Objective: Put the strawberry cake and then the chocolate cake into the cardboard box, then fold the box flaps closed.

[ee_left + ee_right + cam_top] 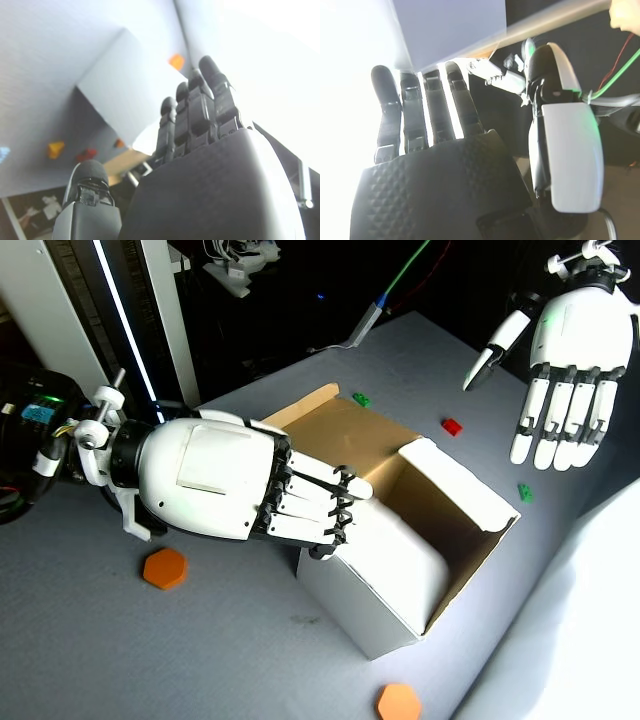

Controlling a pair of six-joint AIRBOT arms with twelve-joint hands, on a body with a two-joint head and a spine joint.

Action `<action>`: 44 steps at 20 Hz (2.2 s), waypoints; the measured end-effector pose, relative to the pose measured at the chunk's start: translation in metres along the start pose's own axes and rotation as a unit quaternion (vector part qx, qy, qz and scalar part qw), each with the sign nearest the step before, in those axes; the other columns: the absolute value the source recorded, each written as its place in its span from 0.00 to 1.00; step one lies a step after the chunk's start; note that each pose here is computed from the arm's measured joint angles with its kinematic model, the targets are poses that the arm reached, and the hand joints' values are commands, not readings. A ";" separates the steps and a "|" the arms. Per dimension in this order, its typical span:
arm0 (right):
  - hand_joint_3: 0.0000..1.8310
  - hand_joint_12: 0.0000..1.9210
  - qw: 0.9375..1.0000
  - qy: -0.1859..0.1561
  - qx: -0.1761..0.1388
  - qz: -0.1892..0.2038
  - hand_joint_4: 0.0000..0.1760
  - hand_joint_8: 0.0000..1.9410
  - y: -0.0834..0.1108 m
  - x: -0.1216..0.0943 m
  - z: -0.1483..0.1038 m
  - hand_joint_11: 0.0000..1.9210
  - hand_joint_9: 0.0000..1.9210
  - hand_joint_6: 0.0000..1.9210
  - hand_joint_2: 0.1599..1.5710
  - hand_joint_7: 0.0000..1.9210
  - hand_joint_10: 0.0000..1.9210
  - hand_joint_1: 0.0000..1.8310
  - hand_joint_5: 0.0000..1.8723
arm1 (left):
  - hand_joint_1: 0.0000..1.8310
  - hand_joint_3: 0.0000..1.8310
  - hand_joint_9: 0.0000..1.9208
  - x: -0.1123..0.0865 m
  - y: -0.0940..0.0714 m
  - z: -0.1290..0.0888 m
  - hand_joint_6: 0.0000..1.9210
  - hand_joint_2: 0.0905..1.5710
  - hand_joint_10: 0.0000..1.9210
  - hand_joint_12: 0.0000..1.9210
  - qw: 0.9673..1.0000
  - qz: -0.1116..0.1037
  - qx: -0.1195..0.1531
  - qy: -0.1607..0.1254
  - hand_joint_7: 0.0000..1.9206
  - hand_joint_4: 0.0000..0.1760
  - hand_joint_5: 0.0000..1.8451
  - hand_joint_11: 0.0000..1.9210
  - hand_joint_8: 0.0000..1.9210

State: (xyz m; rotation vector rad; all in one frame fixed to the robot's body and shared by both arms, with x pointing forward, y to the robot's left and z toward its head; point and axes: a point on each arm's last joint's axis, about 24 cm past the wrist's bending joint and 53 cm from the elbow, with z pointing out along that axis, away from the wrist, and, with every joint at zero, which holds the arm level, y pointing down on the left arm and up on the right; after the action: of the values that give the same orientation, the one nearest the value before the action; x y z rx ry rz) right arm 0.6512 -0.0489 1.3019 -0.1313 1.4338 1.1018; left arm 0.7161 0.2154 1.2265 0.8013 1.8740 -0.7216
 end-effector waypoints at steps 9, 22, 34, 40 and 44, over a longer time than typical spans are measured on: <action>0.00 0.80 0.990 -0.070 0.063 0.102 0.00 0.00 -0.039 -0.065 -0.029 0.00 0.15 0.00 0.71 0.19 0.20 0.05 0.11 | 0.00 0.00 0.10 0.067 -0.054 0.013 0.00 0.73 0.00 0.41 0.996 -0.006 0.061 0.071 0.09 0.10 0.10 0.00 0.00; 0.00 0.76 0.973 -0.100 0.176 0.112 0.00 0.00 -0.099 -0.105 -0.114 0.00 0.14 0.00 0.72 0.19 0.21 0.10 0.12 | 0.00 0.00 0.09 0.105 -0.131 0.047 0.00 0.71 0.00 0.38 0.989 -0.031 0.126 0.076 0.09 0.08 0.08 0.00 0.00; 0.00 0.76 0.962 -0.139 0.173 0.158 0.00 0.00 -0.100 -0.116 -0.116 0.00 0.15 0.00 0.71 0.19 0.19 0.11 0.12 | 0.00 0.00 0.11 -0.003 -0.165 0.015 0.01 0.71 0.00 0.41 0.986 -0.027 0.163 -0.035 0.10 0.17 0.10 0.00 0.00; 0.00 0.76 0.963 -0.138 0.172 0.158 0.00 0.00 -0.100 -0.115 -0.115 0.00 0.15 0.00 0.72 0.19 0.20 0.09 0.12 | 0.00 0.00 0.11 -0.069 -0.149 0.008 0.00 0.71 0.00 0.41 0.982 0.000 0.164 -0.090 0.11 0.14 0.10 0.00 0.00; 0.01 0.76 0.963 -0.136 0.171 0.157 0.00 0.00 -0.099 -0.114 -0.114 0.00 0.13 0.00 0.73 0.17 0.20 0.03 0.11 | 0.00 0.00 0.11 -0.088 -0.121 0.048 0.00 0.71 0.00 0.43 0.986 0.001 0.145 -0.084 0.10 0.12 0.11 0.00 0.00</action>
State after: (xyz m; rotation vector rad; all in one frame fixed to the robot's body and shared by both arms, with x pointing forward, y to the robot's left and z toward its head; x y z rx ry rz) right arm 0.6620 -0.2373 1.3190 0.4927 1.3985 1.0590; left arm 0.6775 0.0850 1.3057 0.8939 1.6386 -1.0436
